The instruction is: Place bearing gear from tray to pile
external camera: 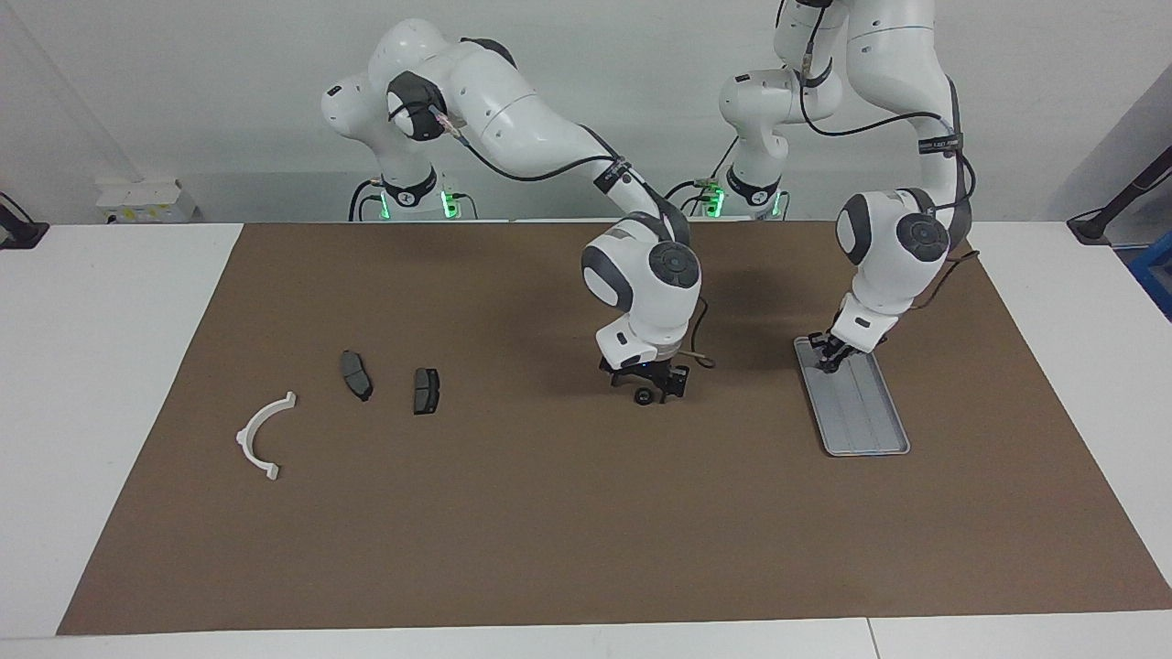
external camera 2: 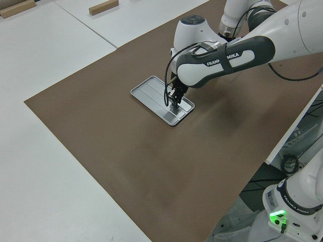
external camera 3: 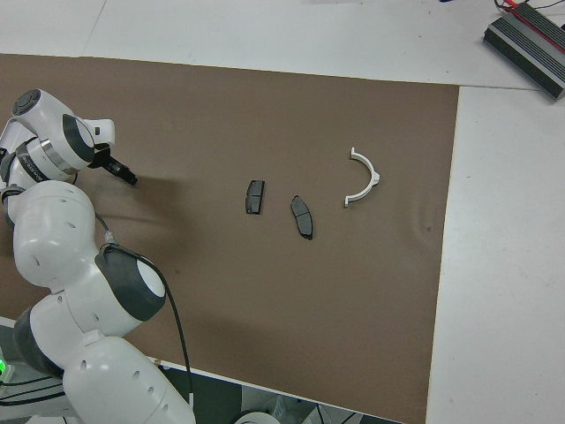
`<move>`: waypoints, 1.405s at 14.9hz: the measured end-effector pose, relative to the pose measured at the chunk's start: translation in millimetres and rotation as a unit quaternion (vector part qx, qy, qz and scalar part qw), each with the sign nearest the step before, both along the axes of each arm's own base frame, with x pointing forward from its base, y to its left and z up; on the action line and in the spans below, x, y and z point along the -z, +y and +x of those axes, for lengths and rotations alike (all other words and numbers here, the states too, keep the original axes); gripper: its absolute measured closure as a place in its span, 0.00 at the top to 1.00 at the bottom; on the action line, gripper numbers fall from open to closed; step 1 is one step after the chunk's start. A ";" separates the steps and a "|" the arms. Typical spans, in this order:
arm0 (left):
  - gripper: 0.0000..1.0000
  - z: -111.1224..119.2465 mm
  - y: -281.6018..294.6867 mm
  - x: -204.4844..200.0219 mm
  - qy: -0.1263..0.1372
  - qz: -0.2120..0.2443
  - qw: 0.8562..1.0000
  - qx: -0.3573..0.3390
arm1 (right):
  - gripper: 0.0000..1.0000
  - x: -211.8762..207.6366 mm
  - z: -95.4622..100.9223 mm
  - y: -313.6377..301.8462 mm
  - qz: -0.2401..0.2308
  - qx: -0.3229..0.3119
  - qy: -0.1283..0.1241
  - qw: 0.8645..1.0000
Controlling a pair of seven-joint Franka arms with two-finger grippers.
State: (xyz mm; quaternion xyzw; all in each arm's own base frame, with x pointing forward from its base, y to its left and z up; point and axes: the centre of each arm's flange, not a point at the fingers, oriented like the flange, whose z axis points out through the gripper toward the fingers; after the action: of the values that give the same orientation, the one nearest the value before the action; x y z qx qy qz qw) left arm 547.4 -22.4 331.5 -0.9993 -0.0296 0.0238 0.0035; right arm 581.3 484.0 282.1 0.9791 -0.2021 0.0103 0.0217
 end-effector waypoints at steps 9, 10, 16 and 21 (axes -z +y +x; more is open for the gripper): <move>0.23 -3.3 -149.8 -49.0 -0.009 -0.001 0.996 -0.087 | 0.35 -7.8 7.4 0.7 0.007 0.003 -0.009 1.000; 0.23 -4.1 -153.6 -49.6 -0.010 0.000 0.996 -0.091 | 0.35 -7.8 7.5 0.8 0.007 0.003 -0.009 1.000; 0.23 -1.6 -161.4 -56.3 -0.021 -0.006 0.994 -0.106 | 0.35 -34.2 36.3 -47.2 -0.020 -0.032 0.018 0.999; 0.23 -10.6 -231.6 -59.3 -0.033 -0.017 0.991 -0.127 | 0.35 -146.3 102.4 -207.9 -0.001 -0.153 0.022 0.988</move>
State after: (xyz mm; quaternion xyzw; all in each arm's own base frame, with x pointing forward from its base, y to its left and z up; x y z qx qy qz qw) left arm 536.9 -254.0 390.8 -0.9876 -0.1555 -0.0083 -0.0177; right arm 683.7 276.0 428.5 0.9984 -0.0496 -0.0076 0.0253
